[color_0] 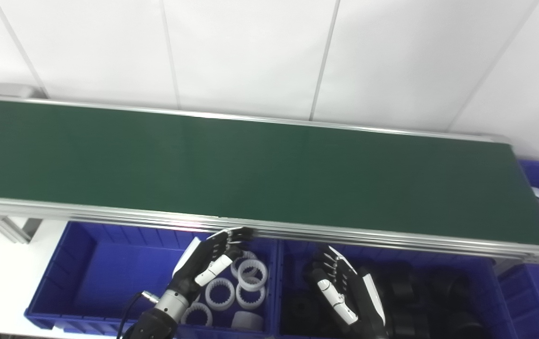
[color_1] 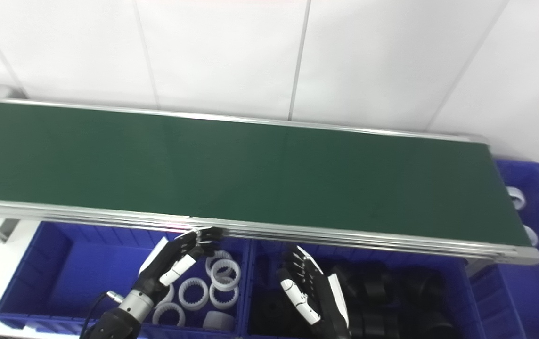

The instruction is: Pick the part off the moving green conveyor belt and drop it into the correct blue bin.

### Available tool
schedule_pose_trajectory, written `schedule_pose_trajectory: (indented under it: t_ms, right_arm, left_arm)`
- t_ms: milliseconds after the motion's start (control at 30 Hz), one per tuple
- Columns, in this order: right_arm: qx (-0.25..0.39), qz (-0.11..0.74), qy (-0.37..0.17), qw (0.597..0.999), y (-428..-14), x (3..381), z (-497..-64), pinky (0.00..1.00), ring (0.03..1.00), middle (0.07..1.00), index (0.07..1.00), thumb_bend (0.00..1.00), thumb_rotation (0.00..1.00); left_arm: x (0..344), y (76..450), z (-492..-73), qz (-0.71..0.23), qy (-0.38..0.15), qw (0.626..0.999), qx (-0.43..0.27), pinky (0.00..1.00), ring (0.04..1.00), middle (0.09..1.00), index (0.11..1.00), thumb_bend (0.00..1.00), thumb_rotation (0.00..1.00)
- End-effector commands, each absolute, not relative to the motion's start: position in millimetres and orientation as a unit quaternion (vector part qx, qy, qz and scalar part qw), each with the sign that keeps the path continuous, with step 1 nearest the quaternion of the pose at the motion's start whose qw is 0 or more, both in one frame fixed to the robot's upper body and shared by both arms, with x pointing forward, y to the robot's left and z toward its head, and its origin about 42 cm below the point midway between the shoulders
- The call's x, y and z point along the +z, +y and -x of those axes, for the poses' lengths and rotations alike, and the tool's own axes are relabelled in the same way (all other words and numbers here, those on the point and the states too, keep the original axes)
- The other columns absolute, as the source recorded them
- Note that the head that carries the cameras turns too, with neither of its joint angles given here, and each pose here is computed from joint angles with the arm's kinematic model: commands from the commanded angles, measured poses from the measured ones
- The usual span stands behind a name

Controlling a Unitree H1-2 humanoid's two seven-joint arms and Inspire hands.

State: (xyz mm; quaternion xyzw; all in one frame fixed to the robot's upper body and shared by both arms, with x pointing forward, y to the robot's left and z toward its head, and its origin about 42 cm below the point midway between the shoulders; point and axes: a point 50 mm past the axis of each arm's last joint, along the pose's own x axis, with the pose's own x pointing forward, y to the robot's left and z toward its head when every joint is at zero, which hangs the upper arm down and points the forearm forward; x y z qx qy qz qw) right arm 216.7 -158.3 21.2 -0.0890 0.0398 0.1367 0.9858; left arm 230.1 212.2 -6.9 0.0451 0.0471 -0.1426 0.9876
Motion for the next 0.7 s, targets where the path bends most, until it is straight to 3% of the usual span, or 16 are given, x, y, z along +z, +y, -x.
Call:
schedule_pose_trajectory:
  t_ms: [0,667]
  right_arm:
    - [0.135,0.080,-0.007,0.988,-152.9,33.9,-222.9,0.74,0.799,0.834,0.875,0.57,0.75]
    - [0.132,0.080,-0.004,0.988,-154.3,33.5,-220.6,0.74,0.798,0.831,0.872,0.53,0.74]
  left_arm:
    - [-0.6,212.5,-237.0,-0.030,0.019,0.989,-0.142,0.73,0.746,0.789,0.780,0.67,0.78]
    - [-7.1,218.2,-230.7,-0.017,0.022,0.992,-0.119,0.71,0.729,0.767,0.770,0.77,0.73]
